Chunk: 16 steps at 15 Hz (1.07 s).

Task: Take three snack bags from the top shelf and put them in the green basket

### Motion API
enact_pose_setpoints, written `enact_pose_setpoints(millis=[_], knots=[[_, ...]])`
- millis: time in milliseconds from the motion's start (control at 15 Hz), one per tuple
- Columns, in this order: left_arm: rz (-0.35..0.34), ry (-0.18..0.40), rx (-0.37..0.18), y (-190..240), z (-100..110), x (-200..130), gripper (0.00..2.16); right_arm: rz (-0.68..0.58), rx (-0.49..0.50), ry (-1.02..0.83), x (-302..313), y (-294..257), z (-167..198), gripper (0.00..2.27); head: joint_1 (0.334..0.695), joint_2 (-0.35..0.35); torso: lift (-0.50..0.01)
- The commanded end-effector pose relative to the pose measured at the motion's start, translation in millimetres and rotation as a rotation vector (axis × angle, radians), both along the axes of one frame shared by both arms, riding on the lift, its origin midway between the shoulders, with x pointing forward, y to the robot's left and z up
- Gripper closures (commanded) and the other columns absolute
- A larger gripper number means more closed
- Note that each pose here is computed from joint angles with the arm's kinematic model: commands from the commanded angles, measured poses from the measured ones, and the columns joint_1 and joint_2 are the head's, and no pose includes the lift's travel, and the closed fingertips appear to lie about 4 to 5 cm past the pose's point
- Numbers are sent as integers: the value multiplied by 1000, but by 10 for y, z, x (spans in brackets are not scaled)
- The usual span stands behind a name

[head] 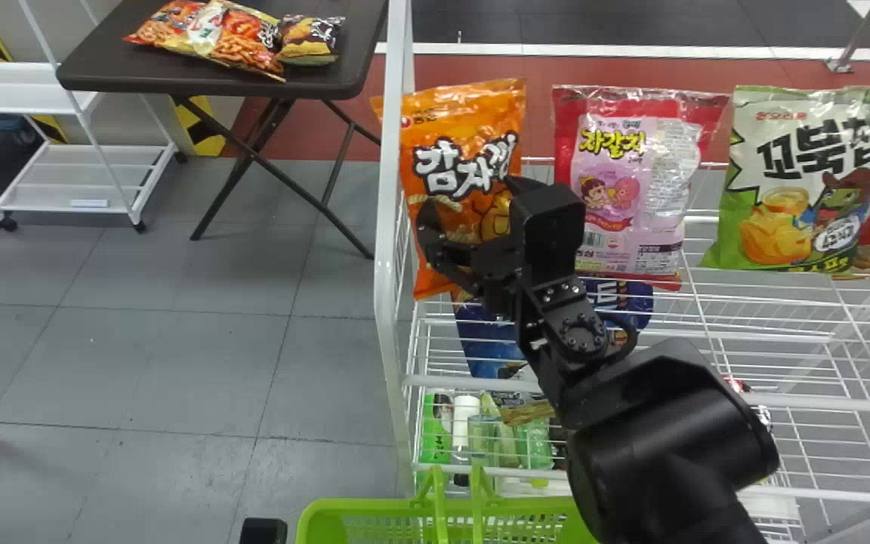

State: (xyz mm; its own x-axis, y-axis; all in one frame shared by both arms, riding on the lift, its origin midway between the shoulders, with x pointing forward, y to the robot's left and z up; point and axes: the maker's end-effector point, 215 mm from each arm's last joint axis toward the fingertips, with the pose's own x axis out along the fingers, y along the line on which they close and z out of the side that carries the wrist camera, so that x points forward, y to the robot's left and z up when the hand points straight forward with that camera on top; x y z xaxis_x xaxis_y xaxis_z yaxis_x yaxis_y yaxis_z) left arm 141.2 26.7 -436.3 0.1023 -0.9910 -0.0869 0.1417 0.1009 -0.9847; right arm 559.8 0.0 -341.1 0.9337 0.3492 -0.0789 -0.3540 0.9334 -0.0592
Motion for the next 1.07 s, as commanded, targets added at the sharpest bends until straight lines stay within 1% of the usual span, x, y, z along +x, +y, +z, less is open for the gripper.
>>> enact_pose_setpoints(millis=[0, 67, 133, 267, 400, 733, 1000], knots=[[0, -4, -2, 13, 5, 32, 2142, 6, -14, 28, 116, -58, -59, 930, 695, 44, -44], [0, -6, -1, 10, 2, 52, 2142, 32, -16, 51, 75, 8, -123, 1946, 695, 45, -44], [0, -10, 1, 6, 1, 74, 2142, 39, -20, 51, 3, 43, -150, 2162, 695, 45, -44], [-4, -11, -1, -11, 7, 68, 2142, 38, -10, 56, -130, 26, -163, 2199, 695, 51, -44], [-5, -12, -1, -20, 9, 68, 2142, 34, 2, 41, -228, -28, -60, 2199, 695, 51, -44], [-7, -13, -4, -45, 29, 40, 2142, 21, 34, 44, -532, -201, 103, 2199, 695, 25, -44], [-13, -14, -11, -71, 58, 0, 2142, 24, 72, 22, -879, -278, 333, 2199, 695, 1, -44]])
